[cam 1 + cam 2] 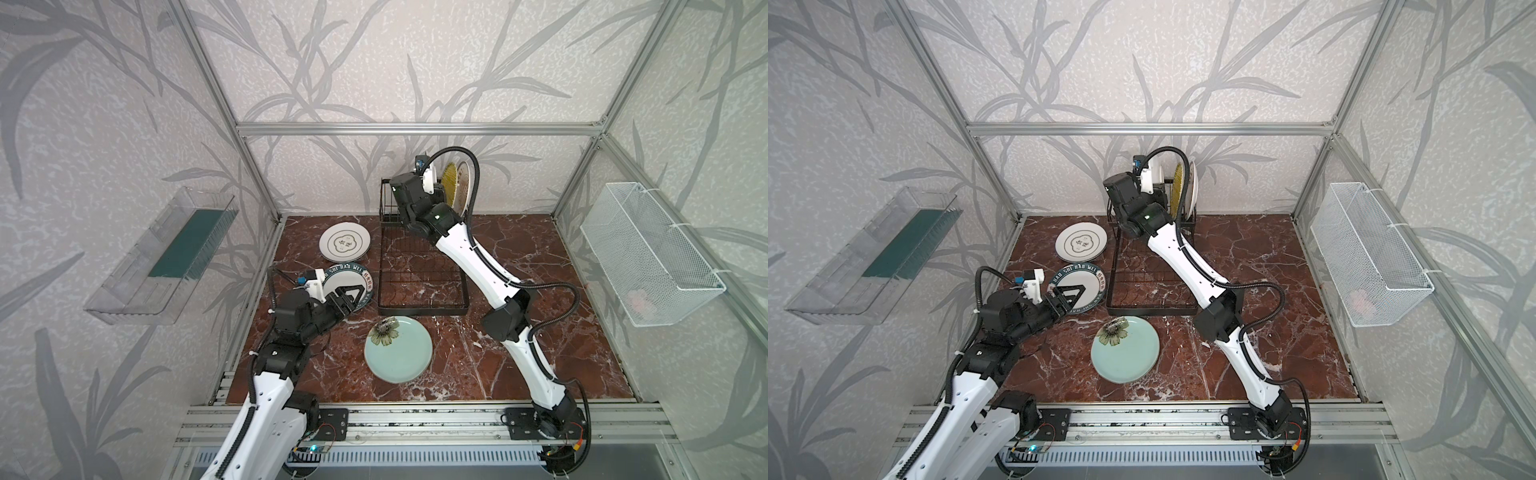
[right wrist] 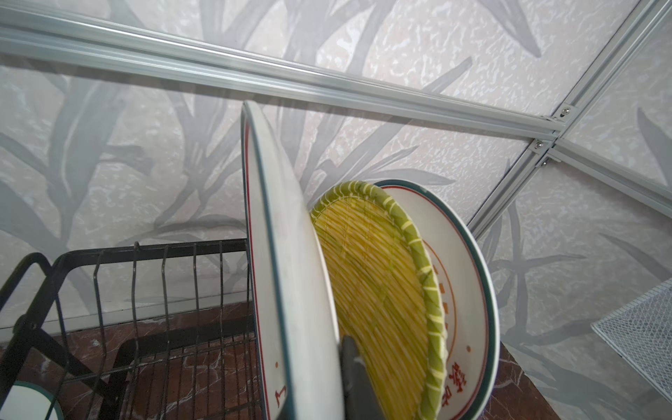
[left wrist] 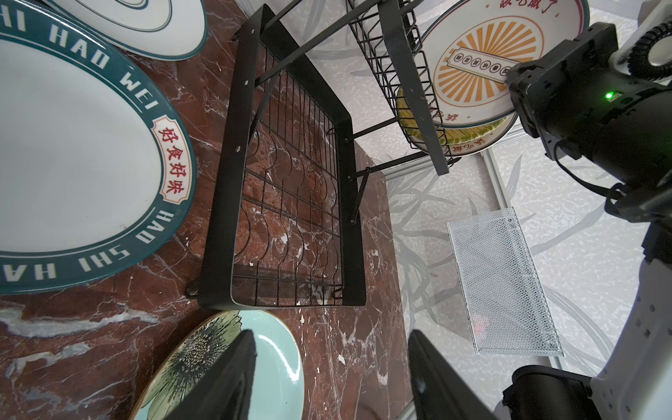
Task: Load plates into a dish rack
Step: Place the plate on the dish rack.
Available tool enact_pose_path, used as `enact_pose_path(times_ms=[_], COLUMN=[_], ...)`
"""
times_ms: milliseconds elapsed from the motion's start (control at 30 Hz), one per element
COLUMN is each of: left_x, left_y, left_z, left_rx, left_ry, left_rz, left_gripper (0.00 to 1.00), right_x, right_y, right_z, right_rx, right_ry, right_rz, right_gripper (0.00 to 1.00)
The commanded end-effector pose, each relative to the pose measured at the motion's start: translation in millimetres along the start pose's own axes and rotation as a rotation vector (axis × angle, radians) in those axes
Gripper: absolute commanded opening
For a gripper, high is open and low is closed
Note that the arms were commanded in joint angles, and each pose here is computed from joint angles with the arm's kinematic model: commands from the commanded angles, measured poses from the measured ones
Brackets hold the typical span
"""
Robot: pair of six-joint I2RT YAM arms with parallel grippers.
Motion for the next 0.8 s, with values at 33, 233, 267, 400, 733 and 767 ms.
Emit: enact_pose_path(times_ms=[33,233,267,400,733,767], left_x=[0.6,0.6,0.6,0.3,0.9,1.0], left_y=[0.9,1.5,1.3,2.5,3.0,3.1], left_z=[4.7,5.3,5.2,6.1,6.4,6.3], left_rx=[-0.001,-0.001,-0.002,0.003,0.005,0.005], left_ry=[0.011,0.012,0.012,0.013,0.01,0.009], left_rz=[0.008,0.005,0.007,0.005,0.004,0.003], left_gripper=[0.65,0.65,0.65,0.65,0.65,0.65], right_x=[2.7,0.2,-0.6,-2.9,-11.6,-11.2], right_y=[-3.2,-1.4,-1.5,-1.4,-0.6,-0.7], right_z=[-4.2,0.6,1.2,4.6,18.5,17.9], right_rx=[-0.056,-0.052,-0.052,-0.048,-0.053,-0.058], right_ry=[-0.025,-0.023,-0.022,-0.017,0.026,0.027], right_rz=[0.033,0.039,0.04,0.044,0.028,0.025], right_gripper=[0.0,0.0,0.0,0.0,0.22,0.25])
Point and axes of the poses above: each gripper's point midway between its finger pads, its own x axis back along the fingers, its own y axis along the line the jaws close on, z = x × y, the point moved 3 cm from there along x, back along the fingers, and after that the axes turned 11 degrees about -x, right-handed, at the moved point
